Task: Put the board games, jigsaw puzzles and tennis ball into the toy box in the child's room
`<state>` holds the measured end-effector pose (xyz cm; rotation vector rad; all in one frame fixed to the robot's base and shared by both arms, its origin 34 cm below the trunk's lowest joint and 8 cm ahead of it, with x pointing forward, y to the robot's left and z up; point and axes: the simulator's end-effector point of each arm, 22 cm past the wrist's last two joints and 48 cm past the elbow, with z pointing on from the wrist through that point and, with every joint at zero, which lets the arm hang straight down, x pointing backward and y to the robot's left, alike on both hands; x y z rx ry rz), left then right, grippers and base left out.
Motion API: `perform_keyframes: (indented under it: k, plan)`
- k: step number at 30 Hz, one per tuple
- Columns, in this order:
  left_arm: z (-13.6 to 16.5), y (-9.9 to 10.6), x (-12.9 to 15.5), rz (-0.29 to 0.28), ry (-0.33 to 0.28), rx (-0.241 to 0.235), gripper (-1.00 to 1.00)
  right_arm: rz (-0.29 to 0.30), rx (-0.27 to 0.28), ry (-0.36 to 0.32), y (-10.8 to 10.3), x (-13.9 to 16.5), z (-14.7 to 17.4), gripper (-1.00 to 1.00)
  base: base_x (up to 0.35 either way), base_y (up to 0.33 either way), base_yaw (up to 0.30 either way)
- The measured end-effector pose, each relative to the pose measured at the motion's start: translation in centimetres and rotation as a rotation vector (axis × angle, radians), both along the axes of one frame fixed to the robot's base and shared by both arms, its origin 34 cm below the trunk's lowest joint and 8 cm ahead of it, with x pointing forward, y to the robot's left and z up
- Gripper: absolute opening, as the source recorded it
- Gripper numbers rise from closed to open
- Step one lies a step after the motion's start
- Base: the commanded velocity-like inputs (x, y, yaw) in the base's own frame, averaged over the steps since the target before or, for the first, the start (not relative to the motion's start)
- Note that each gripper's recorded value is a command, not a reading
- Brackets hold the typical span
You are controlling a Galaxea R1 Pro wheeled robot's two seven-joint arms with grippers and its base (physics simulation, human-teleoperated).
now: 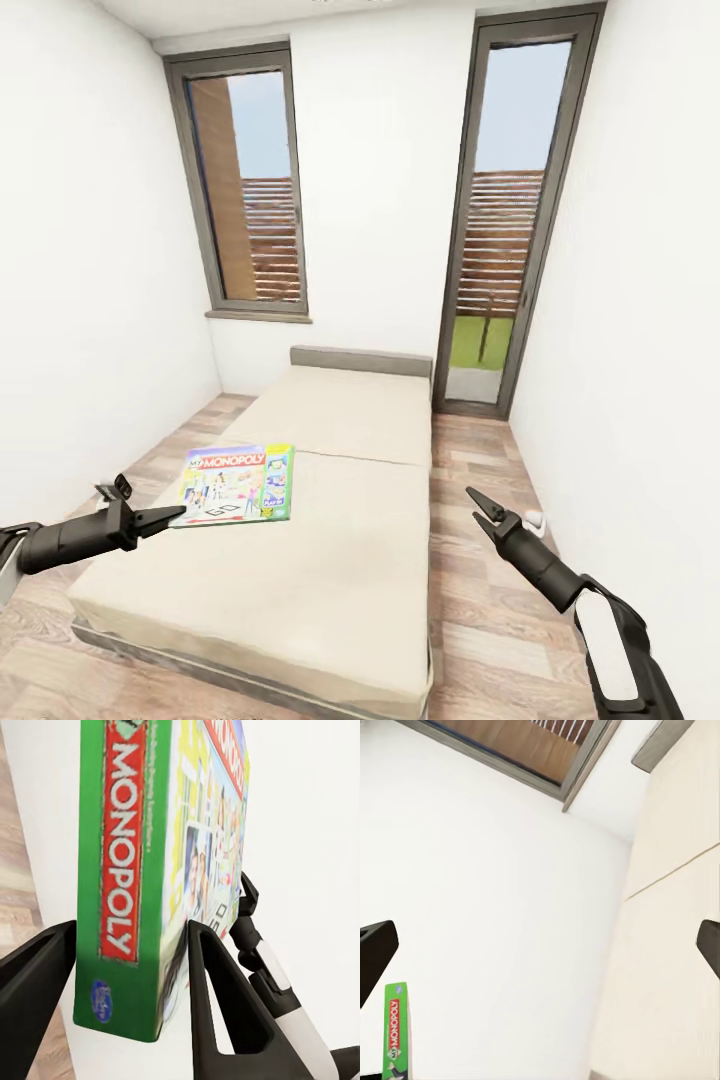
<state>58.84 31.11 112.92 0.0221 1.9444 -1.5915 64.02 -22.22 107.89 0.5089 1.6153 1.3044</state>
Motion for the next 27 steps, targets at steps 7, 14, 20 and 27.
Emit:
perform_keyframes:
  k: [7, 14, 20, 27]
  plan:
    - [0.3, 0.0, -0.1, 0.0, -0.006, 0.001, -1.0, 0.0, 0.001, -0.005, 0.0, 0.0, 0.3, 1.0, 0.0, 0.0, 0.249]
    - [0.5, 0.0, -0.1, 0.0, -0.012, 0.001, -1.0, 0.0, 0.001, -0.011, 0.0, -0.1, 0.6, 1.0, 0.0, 0.0, 0.257]
    - [0.7, 0.1, -0.2, 0.001, -0.016, 0.002, -1.0, 0.001, 0.0, -0.016, 0.1, -0.1, 0.8, 1.0, 0.0, 0.0, 0.264]
    - [1.0, 0.2, -0.3, 0.002, -0.02, 0.002, -1.0, 0.002, 0.0, -0.021, 0.1, -0.2, 1.1, 1.0, 0.0, 0.0, 0.265]
